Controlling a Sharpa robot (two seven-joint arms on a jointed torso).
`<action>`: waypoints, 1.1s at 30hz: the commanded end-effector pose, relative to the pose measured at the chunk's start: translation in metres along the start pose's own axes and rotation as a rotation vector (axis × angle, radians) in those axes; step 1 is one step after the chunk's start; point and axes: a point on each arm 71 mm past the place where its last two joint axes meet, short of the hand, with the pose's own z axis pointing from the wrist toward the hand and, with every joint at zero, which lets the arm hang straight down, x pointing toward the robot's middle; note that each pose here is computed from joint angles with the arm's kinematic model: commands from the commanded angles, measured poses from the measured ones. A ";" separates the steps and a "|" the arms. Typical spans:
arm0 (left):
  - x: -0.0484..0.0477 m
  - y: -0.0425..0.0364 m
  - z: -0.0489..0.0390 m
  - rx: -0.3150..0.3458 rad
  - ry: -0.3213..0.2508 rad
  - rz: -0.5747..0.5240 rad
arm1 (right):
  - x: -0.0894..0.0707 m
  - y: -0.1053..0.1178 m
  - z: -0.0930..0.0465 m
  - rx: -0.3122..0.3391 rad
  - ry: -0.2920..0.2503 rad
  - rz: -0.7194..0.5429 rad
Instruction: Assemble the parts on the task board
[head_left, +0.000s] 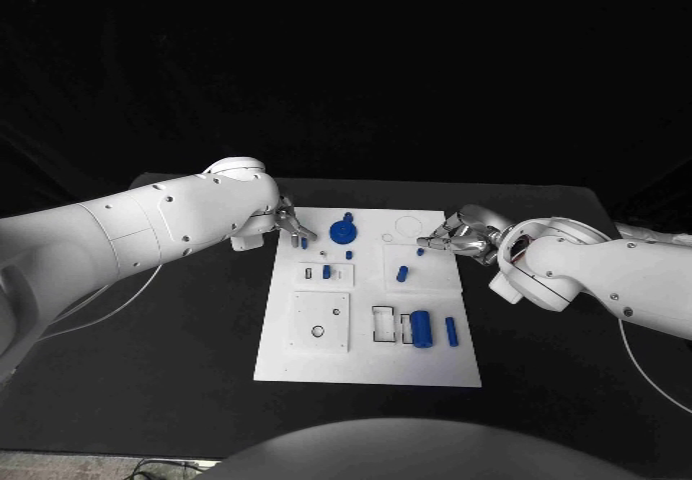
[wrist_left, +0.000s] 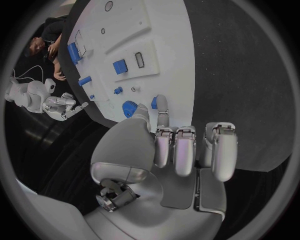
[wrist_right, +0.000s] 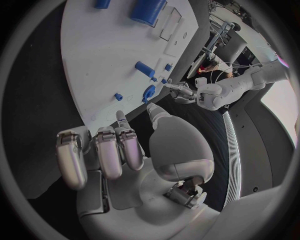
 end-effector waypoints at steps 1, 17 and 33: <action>0.0033 -0.0013 0.0006 0.001 0.028 0.010 | 0.002 0.001 0.000 -0.003 0.013 -0.012; 0.0044 -0.0037 0.0026 0.012 0.029 -0.003 | 0.002 0.001 0.000 -0.004 0.012 -0.011; 0.0051 -0.0074 0.0033 0.018 0.032 -0.003 | 0.002 0.001 0.000 -0.003 0.014 -0.012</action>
